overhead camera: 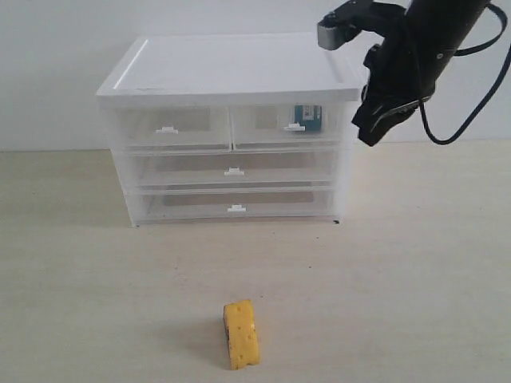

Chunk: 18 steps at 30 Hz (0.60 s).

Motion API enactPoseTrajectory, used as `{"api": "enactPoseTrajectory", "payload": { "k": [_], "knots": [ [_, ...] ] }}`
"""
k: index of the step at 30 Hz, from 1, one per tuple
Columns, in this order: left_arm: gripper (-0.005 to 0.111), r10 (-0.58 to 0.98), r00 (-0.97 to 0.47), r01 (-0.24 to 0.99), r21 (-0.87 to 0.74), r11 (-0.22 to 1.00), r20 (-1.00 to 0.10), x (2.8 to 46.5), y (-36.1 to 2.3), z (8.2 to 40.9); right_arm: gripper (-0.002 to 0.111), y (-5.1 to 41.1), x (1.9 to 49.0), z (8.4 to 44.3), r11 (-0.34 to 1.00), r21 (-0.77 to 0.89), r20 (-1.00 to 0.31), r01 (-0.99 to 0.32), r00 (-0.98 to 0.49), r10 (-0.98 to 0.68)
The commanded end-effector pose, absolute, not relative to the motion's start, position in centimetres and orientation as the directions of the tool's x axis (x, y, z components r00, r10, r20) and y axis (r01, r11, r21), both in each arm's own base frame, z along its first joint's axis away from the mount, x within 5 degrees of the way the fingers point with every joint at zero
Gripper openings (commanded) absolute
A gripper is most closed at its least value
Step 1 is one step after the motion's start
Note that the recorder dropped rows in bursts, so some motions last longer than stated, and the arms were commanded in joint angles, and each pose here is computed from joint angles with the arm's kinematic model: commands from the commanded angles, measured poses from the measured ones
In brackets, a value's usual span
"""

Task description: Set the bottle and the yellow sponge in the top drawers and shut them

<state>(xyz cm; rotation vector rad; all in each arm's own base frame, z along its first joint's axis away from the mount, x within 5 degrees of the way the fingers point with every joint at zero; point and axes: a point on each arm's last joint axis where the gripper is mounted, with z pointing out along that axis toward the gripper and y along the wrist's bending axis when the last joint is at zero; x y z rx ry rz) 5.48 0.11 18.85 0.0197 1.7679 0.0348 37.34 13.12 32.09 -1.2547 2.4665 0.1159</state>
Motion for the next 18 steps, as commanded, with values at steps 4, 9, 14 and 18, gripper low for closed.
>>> {"api": "enactPoseTrajectory", "payload": {
  "k": [4,9,14,18],
  "knots": [
    [0.004,0.024,-0.196,-0.010,0.026,1.000,-0.980,5.5,0.1,18.7,0.001,8.2,37.8,33.7,0.884,-0.148,-0.355,-0.443,-0.811,-0.465],
    [0.004,0.024,-0.196,-0.010,0.026,1.000,-0.980,5.5,0.1,18.7,0.001,3.0,37.6,35.3,0.991,-0.064,-0.416,-0.117,-0.899,-0.133],
    [0.004,0.024,-0.196,-0.010,0.026,1.000,-0.980,5.5,0.1,18.7,0.001,0.8,36.2,37.7,0.998,-0.056,-0.477,-0.033,-0.877,-0.056],
    [0.004,0.024,-0.196,-0.010,0.026,1.000,-0.980,5.5,0.1,18.7,0.001,0.3,34.3,40.0,0.997,-0.070,-0.530,-0.013,-0.846,-0.048]
  ]
}}
